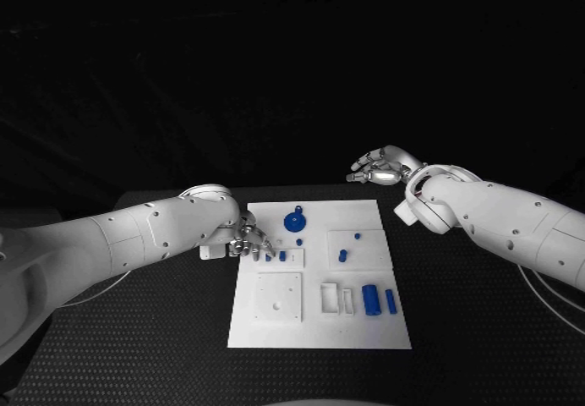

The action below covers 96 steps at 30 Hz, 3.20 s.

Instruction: Assemble the parts on the task board

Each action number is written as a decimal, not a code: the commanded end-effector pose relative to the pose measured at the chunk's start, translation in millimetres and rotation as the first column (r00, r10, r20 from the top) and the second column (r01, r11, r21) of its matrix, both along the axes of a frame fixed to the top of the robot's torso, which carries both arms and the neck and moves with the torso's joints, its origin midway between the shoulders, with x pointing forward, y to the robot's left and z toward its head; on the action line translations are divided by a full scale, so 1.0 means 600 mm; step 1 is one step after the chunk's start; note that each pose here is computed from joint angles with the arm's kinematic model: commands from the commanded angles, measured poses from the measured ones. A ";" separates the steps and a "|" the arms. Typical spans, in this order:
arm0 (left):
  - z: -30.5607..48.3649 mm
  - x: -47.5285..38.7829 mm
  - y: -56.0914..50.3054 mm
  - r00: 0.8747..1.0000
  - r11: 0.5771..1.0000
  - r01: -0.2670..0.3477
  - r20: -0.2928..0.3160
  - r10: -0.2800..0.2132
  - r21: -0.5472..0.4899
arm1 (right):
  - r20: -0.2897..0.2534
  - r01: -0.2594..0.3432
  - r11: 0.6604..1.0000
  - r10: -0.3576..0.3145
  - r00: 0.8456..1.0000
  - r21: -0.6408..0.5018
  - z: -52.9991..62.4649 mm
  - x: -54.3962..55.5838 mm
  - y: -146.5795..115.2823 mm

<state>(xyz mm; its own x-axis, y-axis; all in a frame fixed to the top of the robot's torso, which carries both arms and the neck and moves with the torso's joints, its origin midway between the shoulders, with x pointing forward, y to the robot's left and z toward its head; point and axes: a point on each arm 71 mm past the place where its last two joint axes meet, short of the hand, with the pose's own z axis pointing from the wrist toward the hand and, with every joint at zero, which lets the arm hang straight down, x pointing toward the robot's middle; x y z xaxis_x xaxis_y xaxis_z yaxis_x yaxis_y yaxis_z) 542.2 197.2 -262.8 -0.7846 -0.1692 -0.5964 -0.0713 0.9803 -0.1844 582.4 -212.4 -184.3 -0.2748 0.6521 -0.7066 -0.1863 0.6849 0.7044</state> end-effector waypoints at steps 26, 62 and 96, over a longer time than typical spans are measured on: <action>0.115 -0.019 -0.052 0.699 0.838 0.455 0.704 -0.126 -0.301 | -0.005 0.011 1.000 -0.011 1.000 -0.010 -0.005 -0.002 -0.022; 0.012 -0.025 -0.123 0.641 0.848 0.528 0.640 -0.424 0.032 | 0.000 0.003 1.000 -0.003 1.000 -0.005 -0.005 -0.001 -0.010; -0.011 -0.018 -0.131 0.659 0.861 0.508 0.630 -0.410 0.028 | -0.003 -0.010 1.000 0.010 1.000 -0.001 -0.005 -0.004 -0.002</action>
